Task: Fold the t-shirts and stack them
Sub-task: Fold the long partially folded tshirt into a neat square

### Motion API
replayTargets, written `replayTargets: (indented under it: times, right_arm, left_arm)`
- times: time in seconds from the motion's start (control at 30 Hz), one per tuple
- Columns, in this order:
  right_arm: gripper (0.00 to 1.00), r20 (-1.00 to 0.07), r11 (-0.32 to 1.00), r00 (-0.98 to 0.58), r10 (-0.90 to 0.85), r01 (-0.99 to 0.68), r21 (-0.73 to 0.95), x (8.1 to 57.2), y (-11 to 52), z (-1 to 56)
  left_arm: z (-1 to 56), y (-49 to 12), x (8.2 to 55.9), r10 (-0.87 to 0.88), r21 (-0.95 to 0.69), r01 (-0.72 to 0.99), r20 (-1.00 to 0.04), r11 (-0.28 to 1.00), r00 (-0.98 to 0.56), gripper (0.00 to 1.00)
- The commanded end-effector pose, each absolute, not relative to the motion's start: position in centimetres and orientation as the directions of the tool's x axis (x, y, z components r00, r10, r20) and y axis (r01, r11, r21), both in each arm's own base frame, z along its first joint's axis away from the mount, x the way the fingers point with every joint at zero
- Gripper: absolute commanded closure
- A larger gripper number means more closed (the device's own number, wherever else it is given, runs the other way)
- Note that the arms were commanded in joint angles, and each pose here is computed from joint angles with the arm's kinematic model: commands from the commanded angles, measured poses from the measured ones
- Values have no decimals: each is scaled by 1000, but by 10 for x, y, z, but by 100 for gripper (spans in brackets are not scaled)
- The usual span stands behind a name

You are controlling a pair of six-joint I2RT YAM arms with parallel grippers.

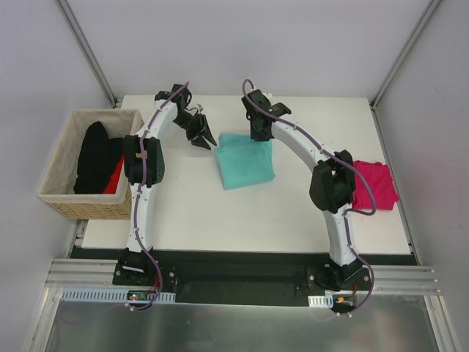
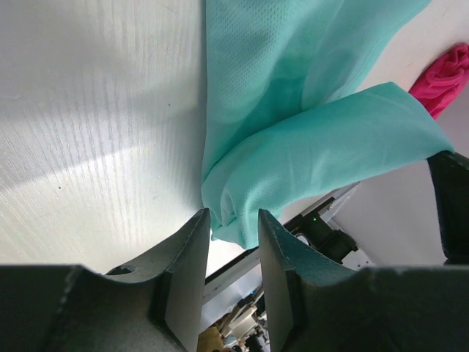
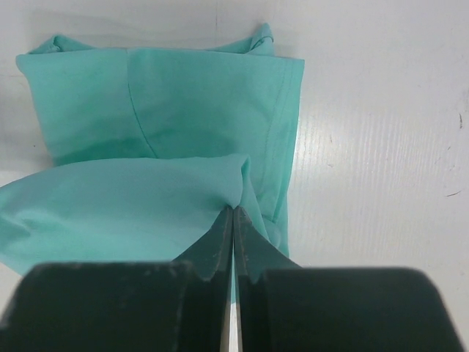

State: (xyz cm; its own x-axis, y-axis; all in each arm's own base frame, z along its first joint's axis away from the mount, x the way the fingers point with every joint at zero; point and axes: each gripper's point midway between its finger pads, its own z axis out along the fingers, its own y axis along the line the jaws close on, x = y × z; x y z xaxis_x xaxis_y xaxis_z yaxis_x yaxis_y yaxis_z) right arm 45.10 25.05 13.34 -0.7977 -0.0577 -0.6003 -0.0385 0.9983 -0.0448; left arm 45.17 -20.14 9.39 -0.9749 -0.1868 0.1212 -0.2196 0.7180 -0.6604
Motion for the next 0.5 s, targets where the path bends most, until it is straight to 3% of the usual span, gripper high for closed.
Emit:
replayTargets:
  times: [0.0, 0.3, 0.47]
  right_arm:
    - [99, -574, 999, -817, -53, -37, -39, 447, 251, 128]
    - [99, -517, 998, -854, -61, -40, -51, 449, 246, 105]
    - [73, -523, 997, -850, -63, -31, -70, 455, 237, 118]
  left_arm:
    - [105, -205, 462, -186, -710, -208, 109, 672, -976, 67]
    - [115, -219, 480, -175, -790, -166, 75, 590, -982, 64]
    - [121, -218, 480, -175, -791, -143, 46, 595, -983, 66]
